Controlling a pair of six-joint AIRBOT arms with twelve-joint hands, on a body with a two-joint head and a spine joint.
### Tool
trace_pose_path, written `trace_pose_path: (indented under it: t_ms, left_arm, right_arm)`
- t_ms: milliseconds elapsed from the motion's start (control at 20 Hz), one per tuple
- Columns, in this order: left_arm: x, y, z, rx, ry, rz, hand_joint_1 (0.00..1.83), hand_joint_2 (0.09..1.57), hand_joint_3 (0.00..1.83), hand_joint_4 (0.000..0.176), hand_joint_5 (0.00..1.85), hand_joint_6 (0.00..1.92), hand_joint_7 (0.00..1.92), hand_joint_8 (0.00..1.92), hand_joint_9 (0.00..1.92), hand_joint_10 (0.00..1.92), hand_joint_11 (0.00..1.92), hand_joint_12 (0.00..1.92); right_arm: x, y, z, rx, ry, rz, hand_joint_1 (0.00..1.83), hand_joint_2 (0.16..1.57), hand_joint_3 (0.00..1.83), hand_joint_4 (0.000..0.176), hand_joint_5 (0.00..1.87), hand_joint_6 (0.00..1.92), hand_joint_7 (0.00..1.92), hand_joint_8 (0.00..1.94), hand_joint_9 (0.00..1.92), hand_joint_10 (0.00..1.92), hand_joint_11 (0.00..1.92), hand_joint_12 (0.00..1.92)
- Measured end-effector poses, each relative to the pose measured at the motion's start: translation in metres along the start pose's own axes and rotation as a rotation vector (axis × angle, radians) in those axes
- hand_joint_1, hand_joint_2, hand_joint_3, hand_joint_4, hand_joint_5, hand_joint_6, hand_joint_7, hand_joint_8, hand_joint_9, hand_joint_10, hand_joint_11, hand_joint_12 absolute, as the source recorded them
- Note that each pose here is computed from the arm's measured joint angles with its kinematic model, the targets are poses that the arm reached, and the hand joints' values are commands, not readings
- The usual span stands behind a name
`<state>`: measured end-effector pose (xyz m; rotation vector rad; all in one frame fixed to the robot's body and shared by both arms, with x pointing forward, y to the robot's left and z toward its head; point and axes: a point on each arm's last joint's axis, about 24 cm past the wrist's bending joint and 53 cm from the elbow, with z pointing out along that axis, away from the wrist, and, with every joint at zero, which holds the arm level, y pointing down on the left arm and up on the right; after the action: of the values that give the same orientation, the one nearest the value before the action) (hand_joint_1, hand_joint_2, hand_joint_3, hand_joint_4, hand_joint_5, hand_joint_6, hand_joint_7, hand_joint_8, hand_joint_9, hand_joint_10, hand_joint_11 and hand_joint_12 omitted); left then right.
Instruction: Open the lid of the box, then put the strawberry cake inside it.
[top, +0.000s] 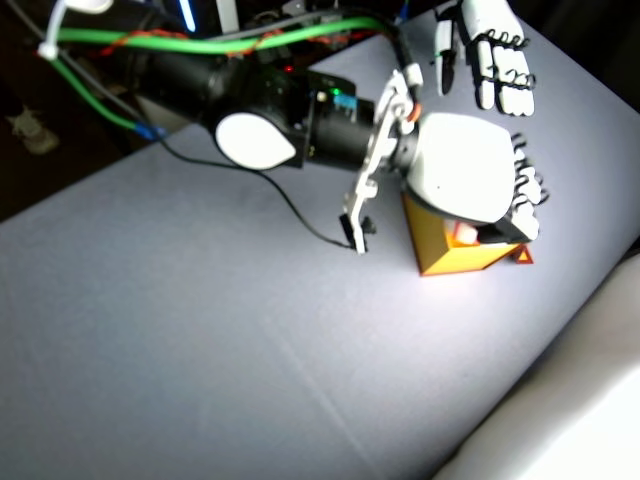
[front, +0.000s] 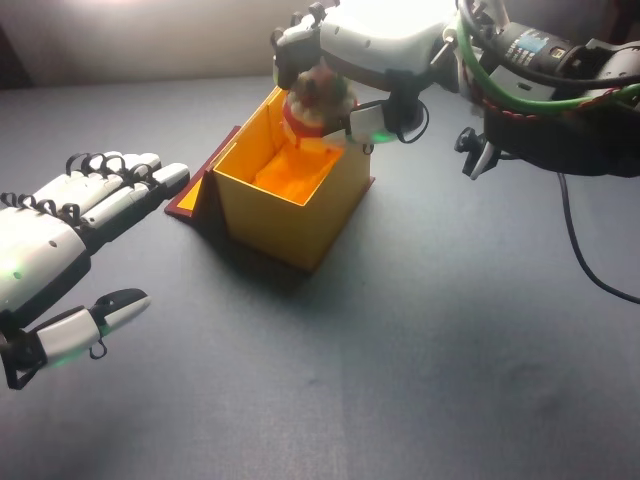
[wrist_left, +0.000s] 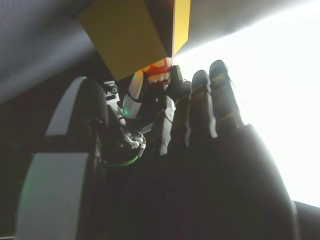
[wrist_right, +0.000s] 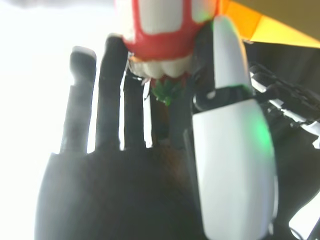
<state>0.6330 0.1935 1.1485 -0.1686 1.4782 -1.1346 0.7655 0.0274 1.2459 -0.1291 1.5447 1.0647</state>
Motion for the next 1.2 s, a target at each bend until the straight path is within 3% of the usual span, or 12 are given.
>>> trace_pose_path:
  t_ms: [150,250,550,600,700,800,850,900,950,1050,1100,1200]
  left_arm:
    - [0.002,-0.001,0.000,0.004,0.004,-0.001,0.92,1.33,0.00,0.098,0.01,0.00,0.00,0.00,0.00,0.00,0.00,0.00]
    - [0.001,0.000,0.000,0.001,0.001,-0.003,0.94,1.34,0.00,0.076,0.01,0.00,0.00,0.00,0.00,0.00,0.00,0.00]
    - [0.001,0.000,0.000,-0.001,-0.005,-0.011,0.94,1.33,0.00,0.093,0.01,0.00,0.00,0.00,0.00,0.00,0.00,0.00]
    - [0.001,-0.002,-0.001,-0.002,-0.007,-0.020,0.94,1.33,0.00,0.103,0.01,0.00,0.00,0.00,0.00,0.00,0.00,0.00]
    - [0.001,-0.005,-0.002,0.003,-0.013,-0.027,0.92,1.33,0.00,0.112,0.01,0.00,0.00,0.00,0.00,0.00,0.00,0.00]
    - [-0.002,-0.006,-0.004,0.003,-0.019,-0.026,0.87,1.34,0.00,0.118,0.00,0.00,0.00,0.00,0.00,0.00,0.00,0.00]
    - [-0.005,-0.006,-0.007,0.002,-0.031,-0.029,0.85,1.34,0.00,0.117,0.01,0.00,0.00,0.00,0.00,0.00,0.00,0.00]
    - [-0.008,-0.007,-0.009,0.005,-0.035,-0.022,0.86,1.33,0.00,0.106,0.02,0.01,0.00,0.00,0.00,0.00,0.00,0.00]
    - [-0.010,-0.007,-0.011,0.004,-0.045,-0.026,0.87,1.34,0.00,0.082,0.02,0.00,0.00,0.00,0.00,0.00,0.00,0.00]
    - [-0.015,-0.006,-0.017,-0.003,-0.064,-0.026,0.79,1.35,0.01,0.086,0.00,0.00,0.00,0.00,0.00,0.00,0.00,0.00]
    - [-0.018,-0.007,-0.021,-0.001,-0.080,-0.031,0.75,1.36,0.01,0.081,0.00,0.00,0.00,0.00,0.00,0.00,0.00,0.00]
    - [-0.023,-0.009,-0.025,0.003,-0.100,-0.031,0.57,1.39,0.02,0.116,0.00,0.00,0.00,0.00,0.00,0.00,0.00,0.00]
  right_arm:
    - [0.000,0.001,0.000,-0.002,-0.001,0.005,0.74,1.20,0.00,0.000,0.02,0.01,0.12,0.00,0.15,0.34,0.00,1.52]
    - [0.001,0.002,0.000,-0.004,0.000,0.008,0.75,1.19,0.00,0.000,0.00,0.00,0.08,0.00,0.12,0.25,0.00,1.42]
    - [0.007,0.014,-0.004,-0.027,0.016,0.023,0.78,1.18,0.00,0.000,0.00,0.00,0.00,0.00,0.07,0.09,0.00,1.24]
    - [0.005,0.016,-0.010,-0.034,0.017,0.023,0.73,1.19,0.00,0.000,0.00,0.00,0.00,0.00,0.02,0.05,0.00,1.03]
    - [-0.011,0.020,-0.027,-0.056,-0.011,0.016,0.50,1.25,0.00,0.000,0.00,0.00,0.00,0.00,0.00,0.00,0.00,0.40]
    - [-0.032,0.020,-0.045,-0.077,-0.059,0.004,0.45,1.30,0.01,0.000,0.00,0.00,0.00,0.00,0.00,0.00,0.00,0.33]
    - [-0.040,0.019,-0.056,-0.088,-0.085,0.006,0.40,1.32,0.00,0.000,0.00,0.00,0.00,0.00,0.01,0.00,0.00,0.75]
    - [-0.043,0.017,-0.070,-0.097,-0.101,0.001,0.40,1.34,0.00,0.000,0.00,0.00,0.00,0.00,0.00,0.00,0.00,0.77]
    - [-0.041,0.014,-0.078,-0.097,-0.098,0.000,0.38,1.35,0.00,0.000,0.00,0.00,0.00,0.00,0.00,0.00,0.00,0.59]
    - [-0.033,0.012,-0.101,-0.105,-0.087,-0.008,0.24,1.36,0.01,0.000,0.00,0.00,0.00,0.00,0.00,0.00,0.00,0.55]
    - [-0.032,0.013,-0.115,-0.118,-0.094,-0.009,0.26,1.35,0.00,0.000,0.00,0.00,0.00,0.00,0.00,0.00,0.00,0.11]
    - [-0.037,0.013,-0.137,-0.137,-0.127,-0.004,0.26,1.34,0.00,0.000,0.00,0.00,0.00,0.00,0.00,0.00,0.00,0.00]
